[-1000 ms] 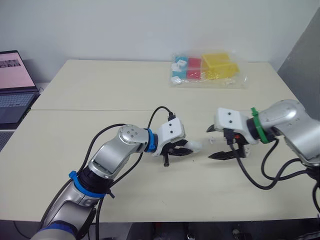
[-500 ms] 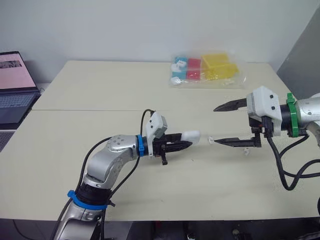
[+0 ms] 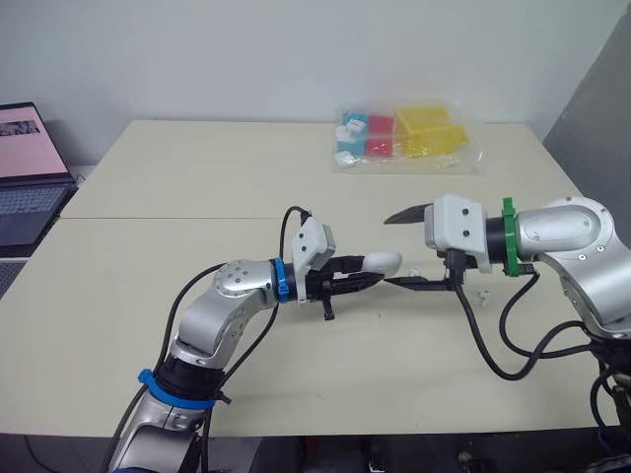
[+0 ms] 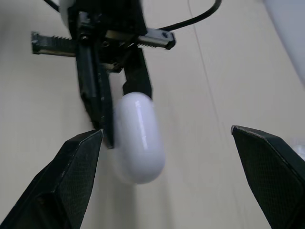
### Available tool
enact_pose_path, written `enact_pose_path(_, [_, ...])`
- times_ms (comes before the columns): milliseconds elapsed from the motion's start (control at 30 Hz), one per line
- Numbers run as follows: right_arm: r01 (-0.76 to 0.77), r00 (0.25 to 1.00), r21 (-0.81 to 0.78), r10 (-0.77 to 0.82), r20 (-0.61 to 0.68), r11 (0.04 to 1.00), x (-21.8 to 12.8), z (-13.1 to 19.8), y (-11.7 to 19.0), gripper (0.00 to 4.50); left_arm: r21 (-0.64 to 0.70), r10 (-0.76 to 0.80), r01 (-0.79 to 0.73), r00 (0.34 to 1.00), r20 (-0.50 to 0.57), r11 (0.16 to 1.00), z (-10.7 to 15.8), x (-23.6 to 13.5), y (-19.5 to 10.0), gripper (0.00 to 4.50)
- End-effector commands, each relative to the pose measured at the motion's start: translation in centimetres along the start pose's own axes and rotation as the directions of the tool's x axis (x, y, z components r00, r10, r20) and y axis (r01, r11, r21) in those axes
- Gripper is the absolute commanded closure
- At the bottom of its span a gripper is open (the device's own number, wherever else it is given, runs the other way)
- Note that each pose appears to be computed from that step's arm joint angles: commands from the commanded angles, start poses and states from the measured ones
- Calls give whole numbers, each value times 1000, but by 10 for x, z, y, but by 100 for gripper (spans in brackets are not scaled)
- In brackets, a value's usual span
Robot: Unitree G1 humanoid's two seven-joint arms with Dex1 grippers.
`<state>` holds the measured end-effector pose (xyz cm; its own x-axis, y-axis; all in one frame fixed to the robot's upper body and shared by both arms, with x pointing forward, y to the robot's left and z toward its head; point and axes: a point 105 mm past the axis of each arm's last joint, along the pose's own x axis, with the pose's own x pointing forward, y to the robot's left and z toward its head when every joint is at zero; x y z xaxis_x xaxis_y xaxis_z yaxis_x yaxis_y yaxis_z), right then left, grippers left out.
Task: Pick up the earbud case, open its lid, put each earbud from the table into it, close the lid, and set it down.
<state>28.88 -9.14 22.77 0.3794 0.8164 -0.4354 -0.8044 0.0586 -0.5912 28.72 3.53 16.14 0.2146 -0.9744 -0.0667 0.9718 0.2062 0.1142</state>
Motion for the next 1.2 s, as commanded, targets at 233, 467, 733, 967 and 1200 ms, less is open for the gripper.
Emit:
enact_pose_path(233, [6, 1000, -27, -6, 14, 1000, -2, 6, -5, 0, 52, -5, 4, 1000, 9, 999, 3, -1, -2, 370])
enact_pose_path(467, [3, 1000, -20, -3, -6, 1000, -2, 2, -6, 0, 52, -1, 0, 1000, 11, 999, 3, -2, 0, 370])
enact_pose_path(733, [-1, 1000, -31, 1, -17, 1000, 0, 0, -6, 0, 53, -2, 1, 1000, 12, 999, 3, -3, 0, 370])
enact_pose_path(967, [-12, 999, -43, 10, -31, 999, 0, -1, -5, 0, 49, -1, 0, 1000, 14, 999, 3, -2, 0, 370])
enact_pose_path(1200, [26, 999, -43, -27, -35, 999, 1, -2, -12, 0, 74, -16, 17, 1000, -6, 997, 0, -2, -3, 370])
